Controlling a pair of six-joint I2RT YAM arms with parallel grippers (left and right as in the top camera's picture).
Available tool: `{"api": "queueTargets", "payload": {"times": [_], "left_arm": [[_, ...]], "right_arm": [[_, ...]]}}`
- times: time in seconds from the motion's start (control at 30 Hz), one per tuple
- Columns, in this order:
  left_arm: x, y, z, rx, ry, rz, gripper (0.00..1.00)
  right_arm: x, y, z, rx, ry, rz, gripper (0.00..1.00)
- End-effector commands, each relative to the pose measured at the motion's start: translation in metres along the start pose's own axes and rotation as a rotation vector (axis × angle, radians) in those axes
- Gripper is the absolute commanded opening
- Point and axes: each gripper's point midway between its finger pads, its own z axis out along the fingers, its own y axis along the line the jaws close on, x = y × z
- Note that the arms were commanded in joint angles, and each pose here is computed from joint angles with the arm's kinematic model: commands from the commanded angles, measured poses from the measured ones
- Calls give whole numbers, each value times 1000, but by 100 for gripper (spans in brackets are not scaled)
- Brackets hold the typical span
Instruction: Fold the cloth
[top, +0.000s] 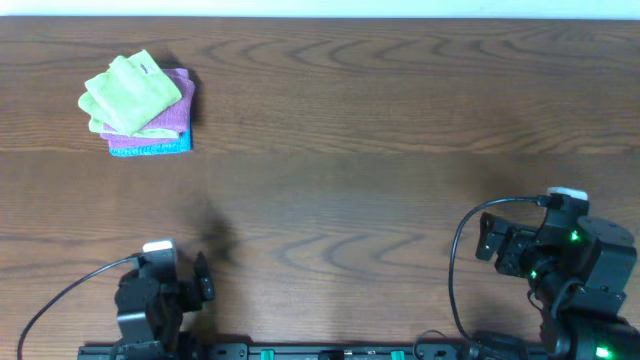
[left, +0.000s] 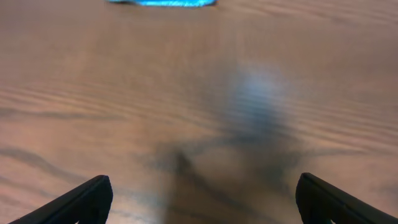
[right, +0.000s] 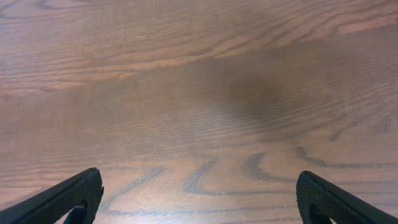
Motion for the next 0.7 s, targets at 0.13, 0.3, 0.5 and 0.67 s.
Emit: {"api": "queueTargets", "payload": {"times": [0.13, 0.3, 0.5, 0.67], "left_arm": [[26, -6, 14, 29, 74, 42, 95], [27, -11, 14, 50, 73, 60, 95], [27, -19, 15, 88, 69, 90, 95], [27, -20, 14, 92, 70, 95, 95]], "right_arm": [[0, -3, 0, 11, -1, 17, 99], [0, -3, 0, 11, -1, 17, 99], [0, -3, 0, 11, -1, 17, 99], [0, -3, 0, 11, -1, 17, 99]]}}
